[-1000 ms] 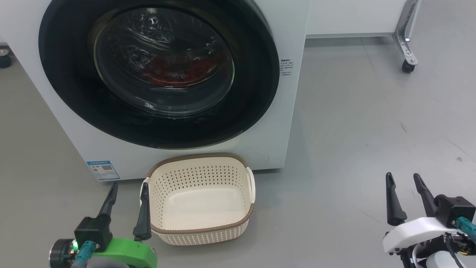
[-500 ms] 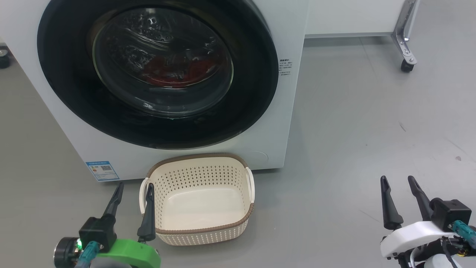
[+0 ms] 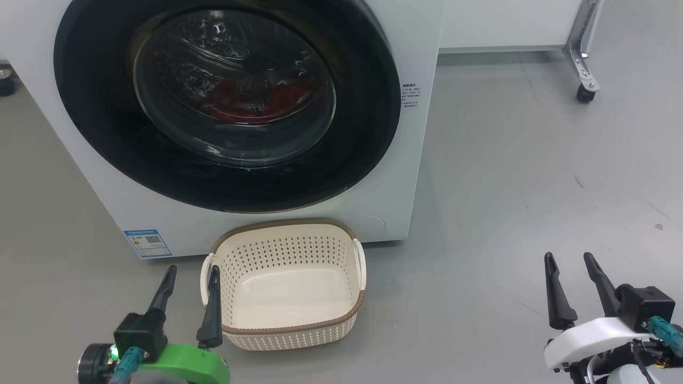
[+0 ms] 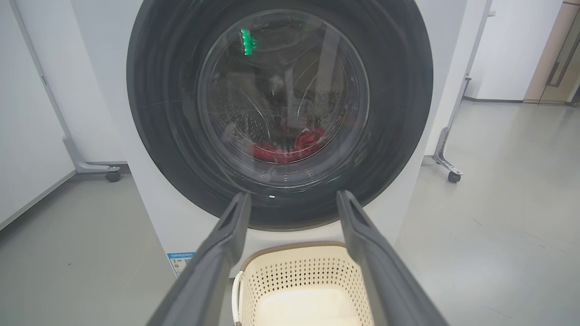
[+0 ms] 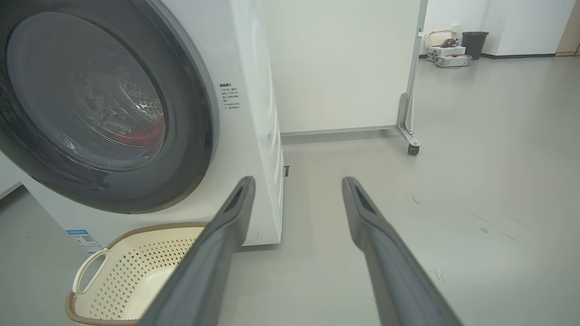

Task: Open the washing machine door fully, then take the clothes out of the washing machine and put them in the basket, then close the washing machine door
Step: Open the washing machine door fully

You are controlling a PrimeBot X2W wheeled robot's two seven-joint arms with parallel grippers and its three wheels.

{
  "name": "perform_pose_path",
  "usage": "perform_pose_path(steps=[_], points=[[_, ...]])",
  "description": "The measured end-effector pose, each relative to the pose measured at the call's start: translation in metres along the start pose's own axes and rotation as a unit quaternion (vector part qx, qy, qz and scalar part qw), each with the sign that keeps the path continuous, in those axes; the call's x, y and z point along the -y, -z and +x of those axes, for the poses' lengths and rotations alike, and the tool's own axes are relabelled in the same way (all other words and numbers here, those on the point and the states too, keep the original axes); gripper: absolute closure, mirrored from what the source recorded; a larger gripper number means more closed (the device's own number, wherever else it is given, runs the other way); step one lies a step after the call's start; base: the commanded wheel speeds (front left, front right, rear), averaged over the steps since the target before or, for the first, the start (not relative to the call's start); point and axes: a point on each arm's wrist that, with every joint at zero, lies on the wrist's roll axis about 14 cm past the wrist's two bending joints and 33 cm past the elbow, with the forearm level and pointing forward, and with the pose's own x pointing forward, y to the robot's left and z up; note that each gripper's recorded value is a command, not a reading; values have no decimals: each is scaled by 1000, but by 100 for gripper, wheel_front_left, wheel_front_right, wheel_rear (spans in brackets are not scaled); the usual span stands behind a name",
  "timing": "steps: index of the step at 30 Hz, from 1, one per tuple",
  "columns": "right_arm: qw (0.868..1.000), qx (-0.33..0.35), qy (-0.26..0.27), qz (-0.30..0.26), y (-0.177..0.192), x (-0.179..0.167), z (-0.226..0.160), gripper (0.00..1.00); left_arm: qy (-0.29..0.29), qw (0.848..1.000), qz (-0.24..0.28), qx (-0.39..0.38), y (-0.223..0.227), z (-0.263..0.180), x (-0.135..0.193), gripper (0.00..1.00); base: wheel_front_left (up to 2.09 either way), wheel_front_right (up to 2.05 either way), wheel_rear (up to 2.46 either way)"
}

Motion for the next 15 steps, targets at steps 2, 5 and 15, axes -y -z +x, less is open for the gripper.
perform_pose_path(steps=[2, 5, 15], points=[[1000, -1, 0, 0, 0, 0, 0, 0, -2, 1000, 0, -1, 1, 0, -1, 0, 0, 0, 0], [1000, -1, -1, 0, 1, -1, 1, 0, -3, 1000, 1, -2, 2, 0, -1, 0, 0, 0, 0], [1000, -3, -2, 1, 2, -1, 1, 100, -7, 1000, 2, -4, 3, 0, -3, 0, 0, 0, 0]])
